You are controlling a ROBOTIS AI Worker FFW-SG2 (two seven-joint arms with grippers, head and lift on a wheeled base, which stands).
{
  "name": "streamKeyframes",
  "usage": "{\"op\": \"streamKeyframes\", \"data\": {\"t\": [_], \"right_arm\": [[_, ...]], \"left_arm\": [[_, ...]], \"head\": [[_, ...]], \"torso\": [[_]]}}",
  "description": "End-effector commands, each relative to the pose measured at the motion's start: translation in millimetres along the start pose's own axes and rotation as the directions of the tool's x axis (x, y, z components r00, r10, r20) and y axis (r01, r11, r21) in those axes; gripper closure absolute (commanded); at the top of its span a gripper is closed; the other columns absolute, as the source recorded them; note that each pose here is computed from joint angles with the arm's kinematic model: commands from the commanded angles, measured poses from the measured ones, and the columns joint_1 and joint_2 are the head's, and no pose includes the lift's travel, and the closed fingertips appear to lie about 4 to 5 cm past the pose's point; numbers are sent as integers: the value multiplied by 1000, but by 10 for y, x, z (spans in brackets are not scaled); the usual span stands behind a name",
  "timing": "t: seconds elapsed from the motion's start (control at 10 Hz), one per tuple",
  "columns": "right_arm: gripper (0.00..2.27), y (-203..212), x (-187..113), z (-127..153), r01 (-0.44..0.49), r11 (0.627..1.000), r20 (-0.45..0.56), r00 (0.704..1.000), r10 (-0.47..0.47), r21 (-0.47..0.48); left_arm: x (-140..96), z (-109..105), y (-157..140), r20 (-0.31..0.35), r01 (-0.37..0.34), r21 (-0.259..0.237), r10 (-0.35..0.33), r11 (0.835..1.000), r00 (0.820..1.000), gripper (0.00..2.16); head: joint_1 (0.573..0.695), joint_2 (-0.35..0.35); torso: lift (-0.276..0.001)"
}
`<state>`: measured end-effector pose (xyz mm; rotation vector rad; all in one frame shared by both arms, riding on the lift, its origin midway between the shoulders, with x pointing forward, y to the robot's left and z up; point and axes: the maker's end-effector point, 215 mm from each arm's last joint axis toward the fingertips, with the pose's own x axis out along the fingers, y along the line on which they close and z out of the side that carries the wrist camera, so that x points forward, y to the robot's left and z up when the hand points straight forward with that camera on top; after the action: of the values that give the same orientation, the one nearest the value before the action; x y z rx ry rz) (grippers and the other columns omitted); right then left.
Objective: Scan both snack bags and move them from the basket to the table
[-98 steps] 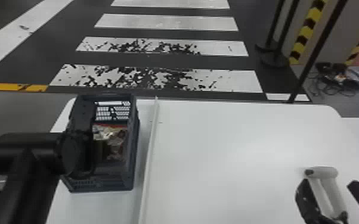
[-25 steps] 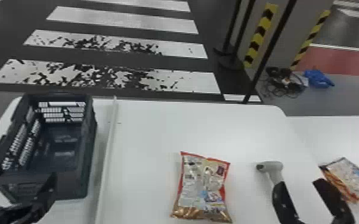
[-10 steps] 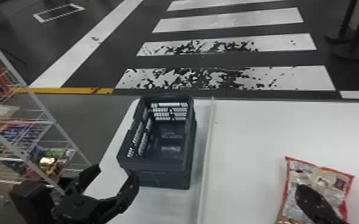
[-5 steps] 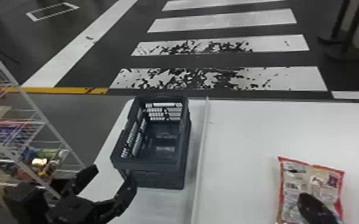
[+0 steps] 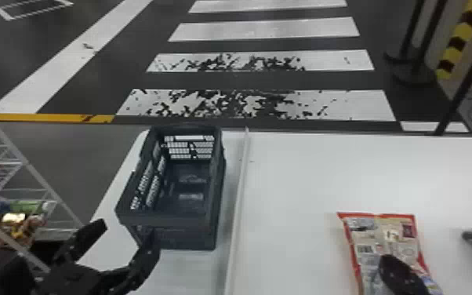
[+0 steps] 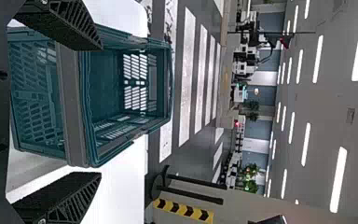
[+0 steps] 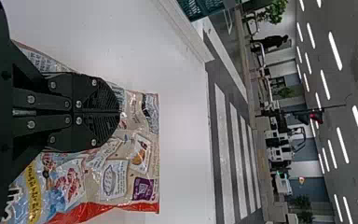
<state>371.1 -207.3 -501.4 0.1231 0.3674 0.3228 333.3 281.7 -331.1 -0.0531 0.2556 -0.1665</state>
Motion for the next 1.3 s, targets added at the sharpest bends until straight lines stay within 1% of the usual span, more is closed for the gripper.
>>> {"op": "streamKeyframes", "data": {"t": [0.0, 0.1, 0.2, 0.3, 0.6, 0.7, 0.9, 1.1, 1.2], "right_arm": [[2250, -33, -15, -11, 6, 1000, 0, 1000, -6, 3], [2250, -18, -30, 33, 3, 1000, 10, 1000, -3, 10], [2250, 20, -48, 186, -4, 1000, 38, 999, 3, 13], [2250, 57, -39, 277, -11, 1000, 45, 999, 11, 16], [2250, 45, 146, 374, -7, 999, 32, 999, 6, 34], [2250, 34, 258, 317, -2, 999, 10, 1000, 1, 49], [2253, 124, 449, 291, -10, 998, -7, 1000, 10, 54], [2250, 118, 538, 293, -2, 999, -13, 1000, 3, 49], [2250, 49, 565, 294, 16, 999, -15, 1000, -16, 43]], "left_arm": [[12, 3, -31, 1, 6, 1, -6, 1000, 1000, 29], [16, -5, -44, -1, 7, 4, -7, 1000, 1000, 29], [24, 13, -51, 3, 8, 6, -8, 1000, 1000, 29], [26, 20, -62, 4, 11, 6, -11, 1000, 1000, 29], [28, -5, -61, -1, 12, 8, -12, 1000, 1000, 29], [28, -14, -62, -2, 13, 7, -13, 1000, 1000, 29], [42, -52, -38, -7, 9, 5, -9, 1000, 1000, 29], [56, -77, -10, -8, 8, 8, -8, 1000, 1000, 29], [69, -79, 7, -2, 8, 9, -8, 1000, 1000, 29]], "head": [[695, 126], [695, 115], [695, 111], [695, 111], [695, 112], [695, 112], [695, 121], [695, 142], [695, 145]], "torso": [[-98], [-98], [-98], [-98], [-98], [-98], [-98], [-98], [-98]]}}
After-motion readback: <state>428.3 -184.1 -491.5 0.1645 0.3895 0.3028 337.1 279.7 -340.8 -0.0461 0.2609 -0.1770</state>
